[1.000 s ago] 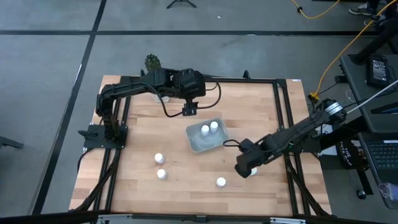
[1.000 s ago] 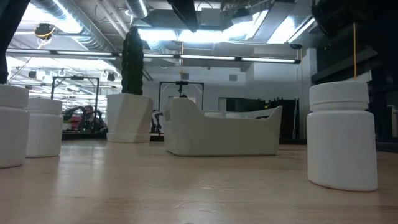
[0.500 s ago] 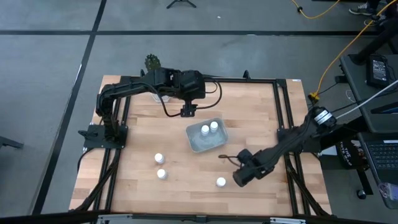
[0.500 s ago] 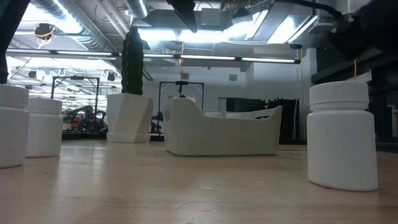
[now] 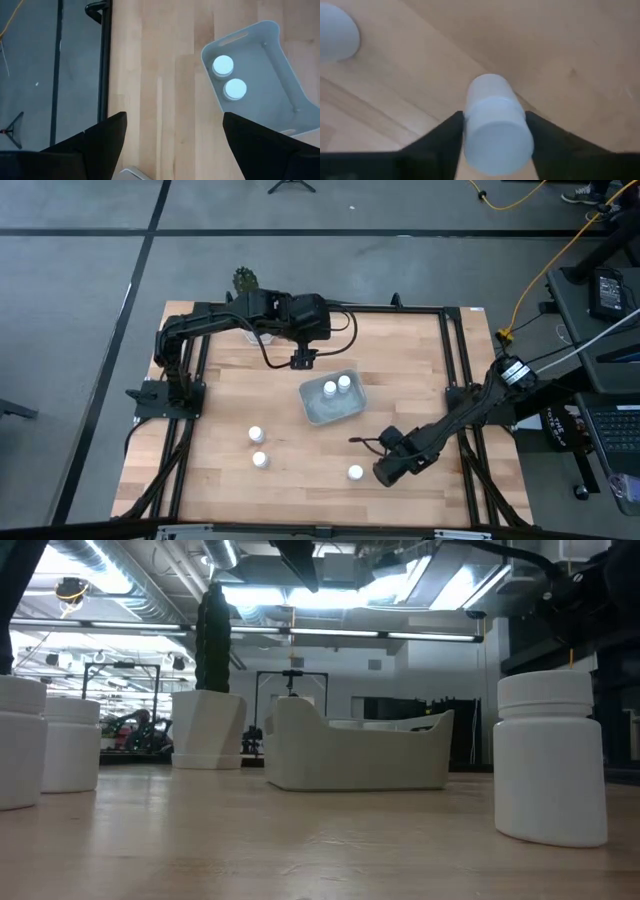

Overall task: Pick and place pill bottles into a basket
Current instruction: Put the white pill bottle into the gray bin

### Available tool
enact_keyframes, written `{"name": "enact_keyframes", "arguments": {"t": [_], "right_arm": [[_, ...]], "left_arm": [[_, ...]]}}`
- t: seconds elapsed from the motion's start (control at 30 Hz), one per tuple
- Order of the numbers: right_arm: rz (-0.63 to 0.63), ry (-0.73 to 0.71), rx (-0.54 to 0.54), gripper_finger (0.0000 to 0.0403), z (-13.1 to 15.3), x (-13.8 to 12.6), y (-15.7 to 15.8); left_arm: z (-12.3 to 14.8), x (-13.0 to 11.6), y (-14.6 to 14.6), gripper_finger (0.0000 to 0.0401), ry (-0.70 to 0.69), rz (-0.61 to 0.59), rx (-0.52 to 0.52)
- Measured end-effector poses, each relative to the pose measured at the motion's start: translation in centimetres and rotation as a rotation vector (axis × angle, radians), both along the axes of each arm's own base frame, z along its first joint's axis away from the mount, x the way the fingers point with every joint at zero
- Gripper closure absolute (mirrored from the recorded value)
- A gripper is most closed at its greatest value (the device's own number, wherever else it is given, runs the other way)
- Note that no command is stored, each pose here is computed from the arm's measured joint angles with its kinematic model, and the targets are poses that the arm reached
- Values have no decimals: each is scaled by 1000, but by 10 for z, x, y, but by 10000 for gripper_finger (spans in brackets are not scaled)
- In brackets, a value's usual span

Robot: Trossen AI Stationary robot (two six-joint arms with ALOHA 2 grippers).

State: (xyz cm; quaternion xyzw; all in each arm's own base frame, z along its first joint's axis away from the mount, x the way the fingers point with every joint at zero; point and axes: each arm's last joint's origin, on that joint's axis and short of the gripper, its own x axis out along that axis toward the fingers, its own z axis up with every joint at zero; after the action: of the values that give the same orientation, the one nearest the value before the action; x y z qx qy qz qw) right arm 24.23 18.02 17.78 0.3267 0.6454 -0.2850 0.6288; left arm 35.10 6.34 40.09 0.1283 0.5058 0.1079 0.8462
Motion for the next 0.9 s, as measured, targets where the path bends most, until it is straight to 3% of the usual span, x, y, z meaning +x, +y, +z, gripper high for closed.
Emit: {"name": "enact_keyframes", "arguments": {"t": [0.03, 0.23, 0.33, 0.5, 0.7, 0.9], "right_arm": [[6, 2, 5, 247, 0, 0, 0], [62, -14, 9, 250, 14, 7, 1], [121, -24, -51, 250, 36, 16, -6], [239, -70, -186, 250, 86, 35, -29], [388, -209, -273, 250, 130, 66, -71], [511, -266, -320, 250, 135, 89, -116]], "left_arm": [[0, 0, 0, 75, 0, 0, 0], [0, 0, 0, 75, -2, 6, -3], [0, 0, 0, 75, 4, 7, 12], [5, -8, 5, 75, 45, 60, 160], [33, -38, 11, 75, -28, 158, 243], [66, -78, 7, 75, -190, 258, 215]]}}
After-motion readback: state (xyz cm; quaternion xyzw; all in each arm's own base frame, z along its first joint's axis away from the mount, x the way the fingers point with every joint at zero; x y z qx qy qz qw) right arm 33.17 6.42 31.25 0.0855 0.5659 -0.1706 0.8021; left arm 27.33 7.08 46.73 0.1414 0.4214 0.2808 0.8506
